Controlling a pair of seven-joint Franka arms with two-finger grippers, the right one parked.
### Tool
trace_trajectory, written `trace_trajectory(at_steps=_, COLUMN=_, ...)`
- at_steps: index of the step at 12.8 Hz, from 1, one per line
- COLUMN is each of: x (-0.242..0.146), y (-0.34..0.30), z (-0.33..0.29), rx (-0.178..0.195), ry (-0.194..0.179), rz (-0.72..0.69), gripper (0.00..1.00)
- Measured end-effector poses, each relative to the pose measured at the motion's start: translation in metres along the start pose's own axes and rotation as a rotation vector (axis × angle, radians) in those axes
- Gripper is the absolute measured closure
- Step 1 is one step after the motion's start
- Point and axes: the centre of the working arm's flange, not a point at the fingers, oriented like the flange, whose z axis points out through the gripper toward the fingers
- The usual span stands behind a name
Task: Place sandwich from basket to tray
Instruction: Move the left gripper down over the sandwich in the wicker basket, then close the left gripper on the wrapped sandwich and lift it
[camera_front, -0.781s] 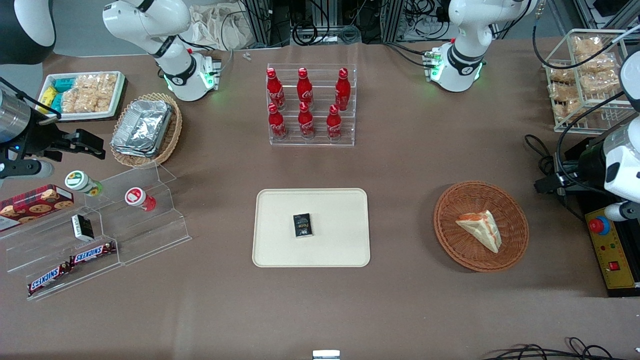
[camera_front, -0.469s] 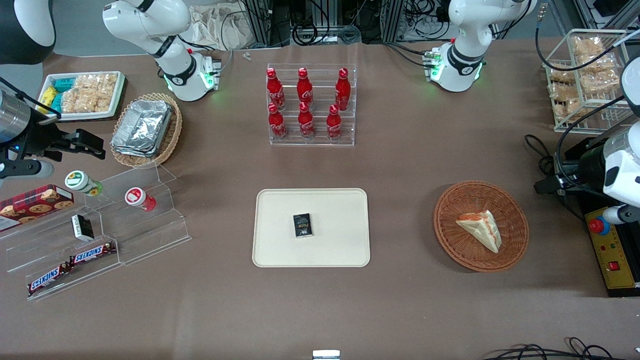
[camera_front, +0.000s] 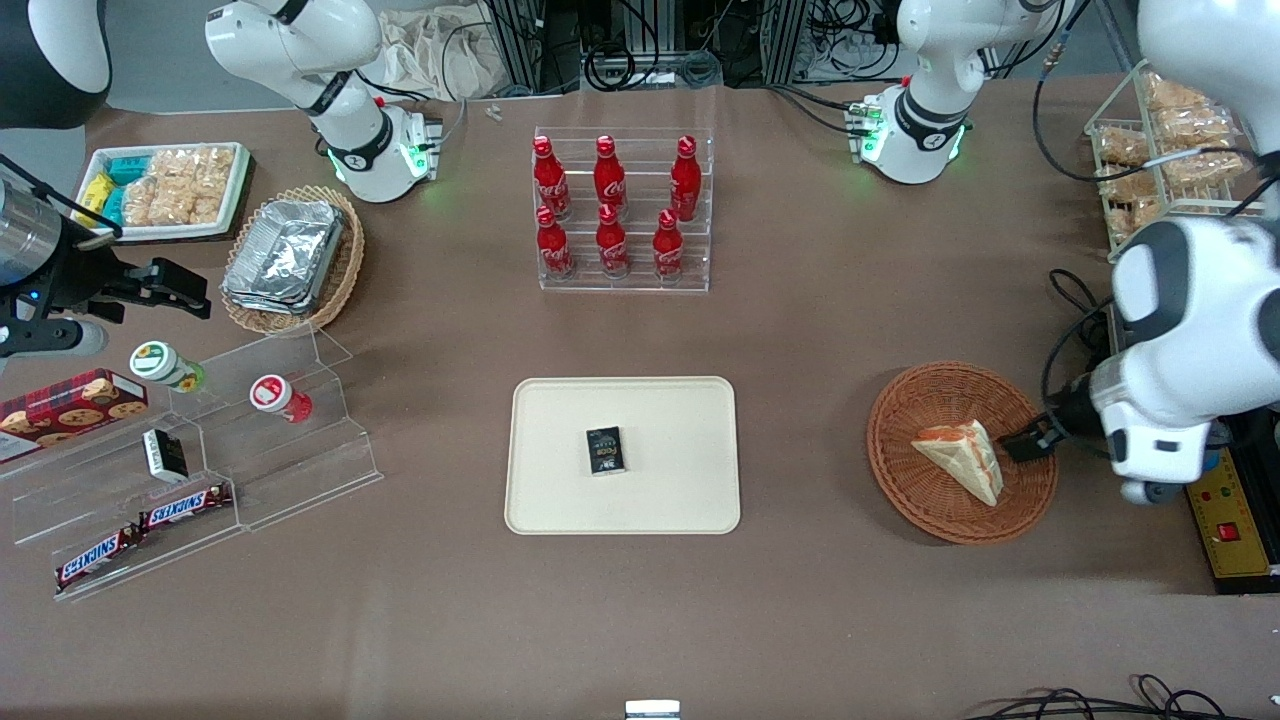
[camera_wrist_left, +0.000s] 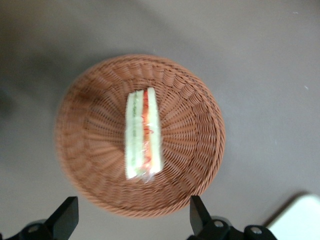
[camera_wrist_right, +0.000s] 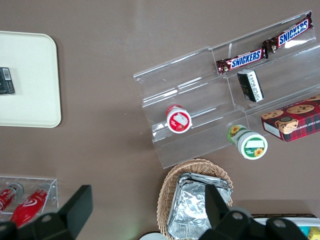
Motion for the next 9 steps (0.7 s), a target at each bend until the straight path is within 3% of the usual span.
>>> trace_trajectory(at_steps=9, x=-0.001, y=-0.007, z=0.085, rx=-0.021, ry=-0.003, rz=-0.153, gripper=0.0)
